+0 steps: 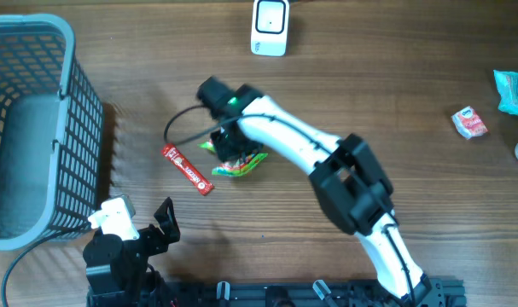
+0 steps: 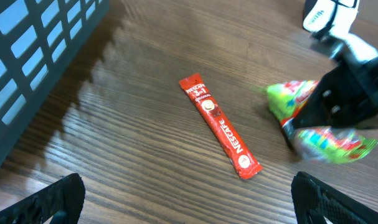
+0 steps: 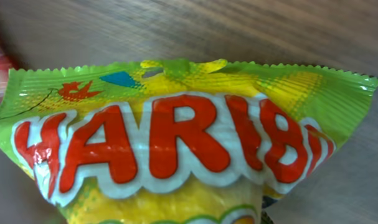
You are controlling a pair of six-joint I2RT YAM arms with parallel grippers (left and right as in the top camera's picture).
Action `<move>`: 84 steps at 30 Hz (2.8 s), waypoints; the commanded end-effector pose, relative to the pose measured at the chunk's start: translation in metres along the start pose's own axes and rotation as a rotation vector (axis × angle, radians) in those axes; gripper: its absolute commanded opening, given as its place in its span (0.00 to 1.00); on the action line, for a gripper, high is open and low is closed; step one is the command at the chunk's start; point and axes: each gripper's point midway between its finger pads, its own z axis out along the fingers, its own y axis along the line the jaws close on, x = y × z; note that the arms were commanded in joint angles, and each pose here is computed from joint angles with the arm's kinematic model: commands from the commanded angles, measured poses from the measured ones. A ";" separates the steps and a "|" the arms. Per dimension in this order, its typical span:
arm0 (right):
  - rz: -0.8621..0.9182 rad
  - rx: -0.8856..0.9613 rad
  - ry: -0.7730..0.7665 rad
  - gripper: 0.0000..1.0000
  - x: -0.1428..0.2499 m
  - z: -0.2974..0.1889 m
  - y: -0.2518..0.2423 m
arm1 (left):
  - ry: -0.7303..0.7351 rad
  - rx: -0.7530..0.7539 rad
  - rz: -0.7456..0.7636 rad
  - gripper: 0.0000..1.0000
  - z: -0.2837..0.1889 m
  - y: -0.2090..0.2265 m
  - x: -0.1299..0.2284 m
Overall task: Scan the item barcode
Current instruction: 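Lift the Haribo bag and hold it facing the scanner, then carry the Haribo bag to the far right and release it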
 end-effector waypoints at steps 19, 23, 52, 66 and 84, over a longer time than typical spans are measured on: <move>0.285 -0.819 0.288 0.04 0.027 -0.139 -0.002 | -0.006 -0.005 0.018 1.00 0.000 0.001 0.000; 0.151 -0.762 0.243 0.04 0.032 -0.131 -0.010 | -0.006 -0.005 0.018 1.00 0.000 0.001 0.000; 0.317 0.545 -1.044 0.05 -0.194 -0.217 -0.214 | -0.006 -0.005 0.018 1.00 0.000 0.001 0.000; 0.210 0.492 -1.351 0.05 -0.266 -0.201 -0.179 | -0.006 -0.005 0.018 1.00 0.000 0.001 0.000; 0.344 1.255 -1.283 0.04 -0.219 -0.279 -0.243 | -0.006 -0.005 0.018 1.00 0.000 0.001 0.000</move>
